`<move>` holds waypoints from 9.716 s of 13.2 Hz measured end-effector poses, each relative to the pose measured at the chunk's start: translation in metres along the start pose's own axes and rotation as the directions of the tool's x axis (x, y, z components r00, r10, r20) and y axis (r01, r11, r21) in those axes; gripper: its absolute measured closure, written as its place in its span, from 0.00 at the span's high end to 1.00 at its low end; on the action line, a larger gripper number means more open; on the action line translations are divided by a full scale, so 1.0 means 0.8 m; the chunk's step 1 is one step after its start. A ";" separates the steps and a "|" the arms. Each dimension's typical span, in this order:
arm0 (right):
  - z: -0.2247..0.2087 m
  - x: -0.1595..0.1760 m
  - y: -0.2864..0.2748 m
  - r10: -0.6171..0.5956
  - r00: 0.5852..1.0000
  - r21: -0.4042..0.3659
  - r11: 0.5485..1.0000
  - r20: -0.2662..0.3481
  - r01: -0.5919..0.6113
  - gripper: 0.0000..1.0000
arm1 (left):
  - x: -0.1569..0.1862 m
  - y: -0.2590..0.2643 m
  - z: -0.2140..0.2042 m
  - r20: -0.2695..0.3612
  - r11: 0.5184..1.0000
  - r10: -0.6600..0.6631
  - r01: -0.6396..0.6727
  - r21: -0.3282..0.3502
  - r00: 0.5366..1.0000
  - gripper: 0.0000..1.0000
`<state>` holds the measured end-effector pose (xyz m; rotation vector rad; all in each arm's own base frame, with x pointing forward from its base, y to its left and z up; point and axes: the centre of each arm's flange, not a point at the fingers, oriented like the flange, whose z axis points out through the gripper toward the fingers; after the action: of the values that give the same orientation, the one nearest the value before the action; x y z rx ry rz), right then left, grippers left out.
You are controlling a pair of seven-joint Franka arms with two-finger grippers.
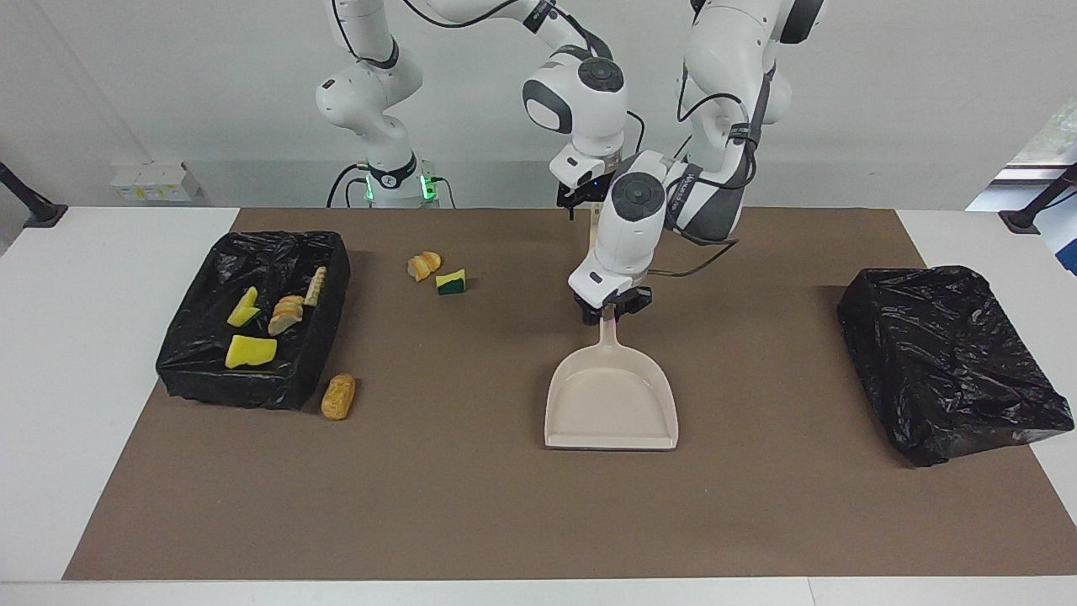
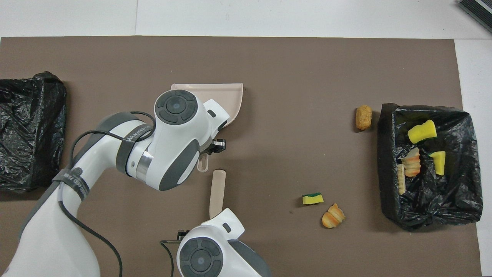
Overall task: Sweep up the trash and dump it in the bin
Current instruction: 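Move the dustpan with the left gripper while the right gripper grasps the brush, then bring the dustpan to center with the left gripper while the right gripper sweeps, then sweep the bread and sponge into the dustpan with the right gripper's brush, then move the brush with the right gripper to the bread piece near the bag, then sweep the bread piece into the dustpan with the right gripper's brush, then carry the dustpan with the left gripper and tip it into the nearer bag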
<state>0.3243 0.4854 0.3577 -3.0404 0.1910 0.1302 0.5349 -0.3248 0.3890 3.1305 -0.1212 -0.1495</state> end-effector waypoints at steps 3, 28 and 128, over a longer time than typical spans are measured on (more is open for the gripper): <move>0.020 -0.001 0.002 0.000 1.000 -0.017 1.000 0.012 0.000 1.00 | 0.031 -0.053 -0.031 -0.022 1.000 -0.010 0.010 0.000 1.000 0.32; -0.132 0.037 0.253 0.331 0.942 -0.252 0.909 -0.050 -0.332 0.26 | 0.054 -0.280 -0.100 0.116 0.542 0.837 -0.839 -0.042 0.535 0.32; -0.141 0.187 0.224 -0.145 0.959 0.058 0.989 0.242 0.135 0.26 | -0.001 -0.087 0.053 -0.007 0.321 0.946 -0.930 0.179 0.325 0.32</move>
<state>0.4580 0.2792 0.4405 -2.9482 -0.0404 0.4824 0.5358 -0.2555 0.3460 2.5449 -1.9716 0.0657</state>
